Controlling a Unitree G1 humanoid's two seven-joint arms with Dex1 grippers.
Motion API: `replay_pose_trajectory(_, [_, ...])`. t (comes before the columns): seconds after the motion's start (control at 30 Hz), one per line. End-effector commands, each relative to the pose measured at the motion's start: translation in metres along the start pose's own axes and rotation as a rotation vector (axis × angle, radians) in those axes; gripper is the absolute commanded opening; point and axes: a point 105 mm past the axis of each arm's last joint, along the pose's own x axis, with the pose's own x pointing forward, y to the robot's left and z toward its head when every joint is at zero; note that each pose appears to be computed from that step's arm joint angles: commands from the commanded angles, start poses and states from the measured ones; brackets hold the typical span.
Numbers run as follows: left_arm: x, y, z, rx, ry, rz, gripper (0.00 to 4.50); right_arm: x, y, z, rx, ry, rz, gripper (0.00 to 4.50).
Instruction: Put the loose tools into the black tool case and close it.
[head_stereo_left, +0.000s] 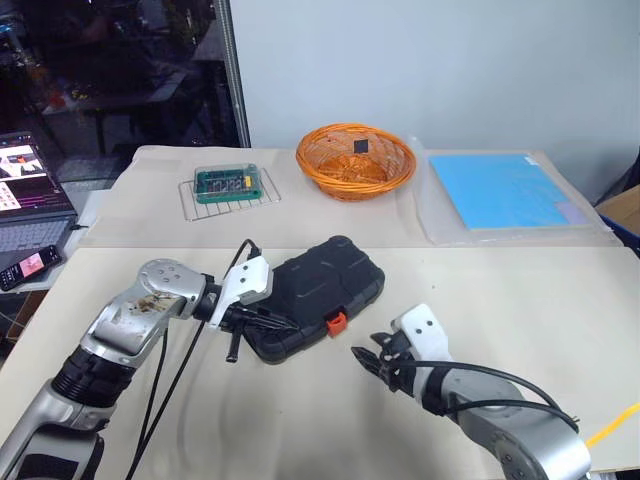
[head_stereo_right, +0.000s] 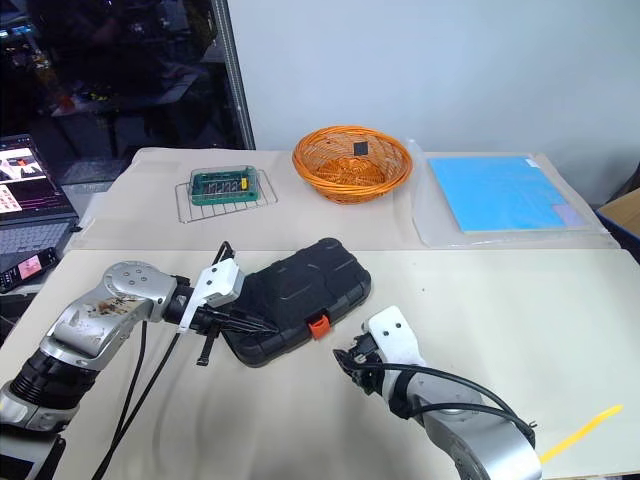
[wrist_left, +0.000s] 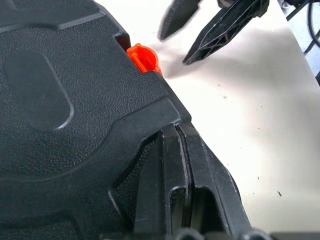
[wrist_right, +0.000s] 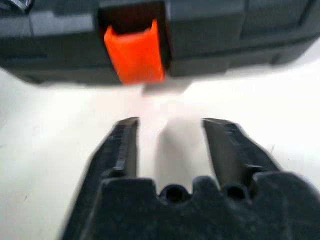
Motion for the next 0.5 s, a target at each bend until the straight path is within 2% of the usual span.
replay_pose_trajectory(0.03, [0.007, -0.003, -0.026, -0.071, 0.079, -0.001, 0.00, 0.006, 0.006, 0.022, 0.006, -0.082, 0.038, 0.73])
replay_pose_trajectory(0.1, [0.007, -0.003, -0.026, -0.071, 0.079, -0.001, 0.00, 0.018, 0.008, 0.029, 0.006, -0.097, 0.059, 0.05])
replay_pose_trajectory(0.3, [0.009, -0.004, -0.027, -0.071, 0.080, -0.004, 0.00, 0.047, 0.003, 0.036, -0.015, -0.096, 0.068, 0.01])
replay_pose_trajectory(0.5, [0.009, -0.004, -0.029, -0.078, 0.080, 0.005, 0.00, 0.031, 0.006, 0.039, -0.015, -0.152, 0.112, 0.01])
